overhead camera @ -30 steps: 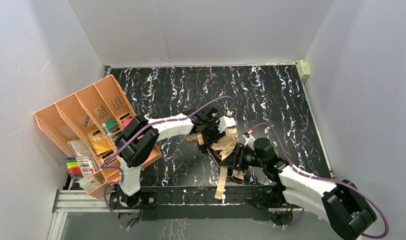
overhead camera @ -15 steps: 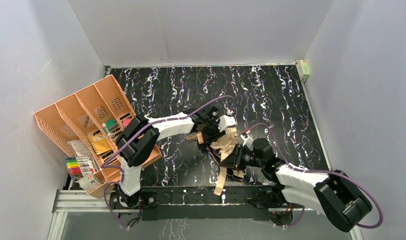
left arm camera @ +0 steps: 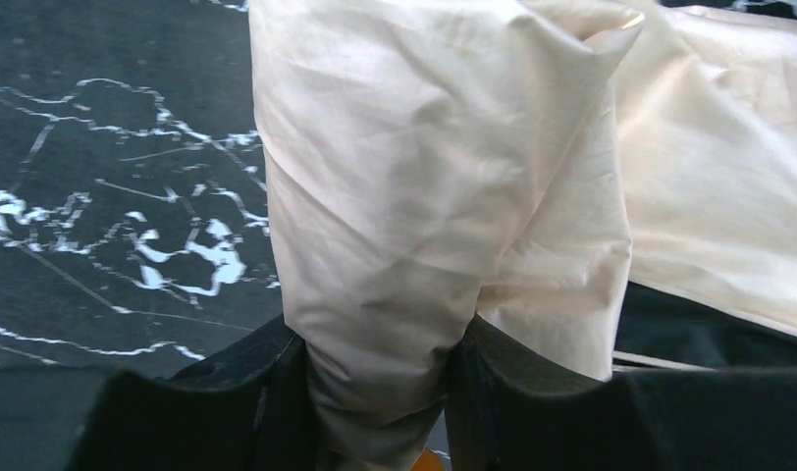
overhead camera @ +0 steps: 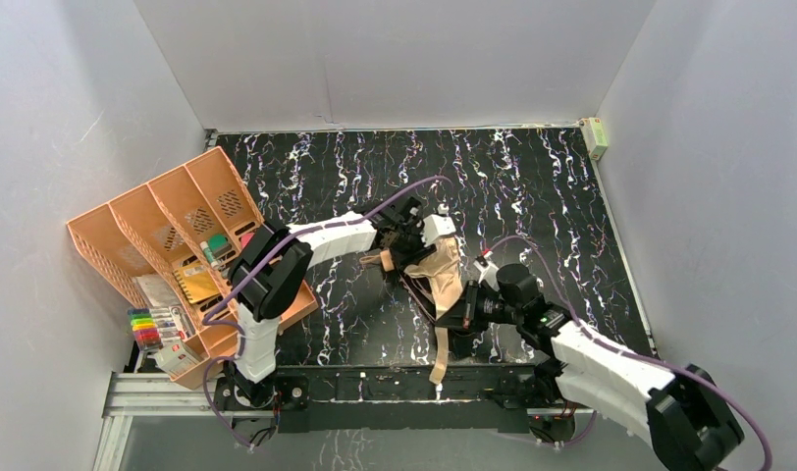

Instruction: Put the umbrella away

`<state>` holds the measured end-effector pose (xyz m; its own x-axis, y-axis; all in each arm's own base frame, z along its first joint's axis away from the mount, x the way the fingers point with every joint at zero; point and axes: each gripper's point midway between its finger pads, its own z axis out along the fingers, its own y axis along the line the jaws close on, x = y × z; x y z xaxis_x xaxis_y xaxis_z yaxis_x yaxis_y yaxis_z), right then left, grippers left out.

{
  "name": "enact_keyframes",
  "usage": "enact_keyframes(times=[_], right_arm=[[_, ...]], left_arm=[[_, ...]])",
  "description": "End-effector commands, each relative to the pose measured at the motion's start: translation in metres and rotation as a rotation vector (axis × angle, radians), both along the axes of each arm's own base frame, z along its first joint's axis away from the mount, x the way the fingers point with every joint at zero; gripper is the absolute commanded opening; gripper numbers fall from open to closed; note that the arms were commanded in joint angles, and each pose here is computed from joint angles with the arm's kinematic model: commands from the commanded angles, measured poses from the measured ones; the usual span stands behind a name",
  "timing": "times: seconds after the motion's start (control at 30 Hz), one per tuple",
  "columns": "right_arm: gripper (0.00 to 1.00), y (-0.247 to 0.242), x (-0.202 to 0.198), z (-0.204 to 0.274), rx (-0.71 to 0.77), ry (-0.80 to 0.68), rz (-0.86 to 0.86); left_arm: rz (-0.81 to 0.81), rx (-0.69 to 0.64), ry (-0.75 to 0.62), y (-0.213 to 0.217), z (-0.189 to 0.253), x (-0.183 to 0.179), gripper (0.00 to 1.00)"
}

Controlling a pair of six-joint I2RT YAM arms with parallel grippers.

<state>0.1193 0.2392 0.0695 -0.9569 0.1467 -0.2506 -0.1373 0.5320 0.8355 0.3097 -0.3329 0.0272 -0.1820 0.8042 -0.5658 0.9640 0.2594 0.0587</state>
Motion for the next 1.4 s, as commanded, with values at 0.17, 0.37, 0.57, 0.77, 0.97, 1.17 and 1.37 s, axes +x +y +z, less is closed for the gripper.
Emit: enact_keyframes(times=[0.17,0.37,0.57,0.77,0.97,1.17,1.37], right_arm=[[0.00,-0.031,-0.059,-0.017,-0.167,0.256,0.112],[0.00,-0.050,-0.074,-0.032,-0.306,0.336,0.139],[0.00,-0.058,-0.064,-0.040,-0.381,0.305,0.096],[0.39,-0.052,-0.014,0.001,-0.404,0.050,0.036],[0.57,-0.057,0.040,0.020,-0.500,-0.063,-0.009],[0.57,-0.055,0.114,0.025,-0.439,-0.177,-0.087],[0.34,-0.045,0.147,-0.008,-0.423,-0.120,-0.161]], left_arm=[[0.060,0.168,-0.109,0.036,-0.021,0.045,0.00],[0.071,0.174,-0.119,0.038,-0.021,0.050,0.00],[0.073,0.154,-0.105,0.036,-0.020,0.047,0.00],[0.062,0.085,-0.146,0.028,-0.006,0.040,0.00],[-0.031,0.096,-0.213,0.027,0.003,0.023,0.00],[-0.102,0.074,-0.240,0.030,0.009,0.012,0.00],[-0.162,0.074,-0.236,0.028,0.012,0.007,0.00]])
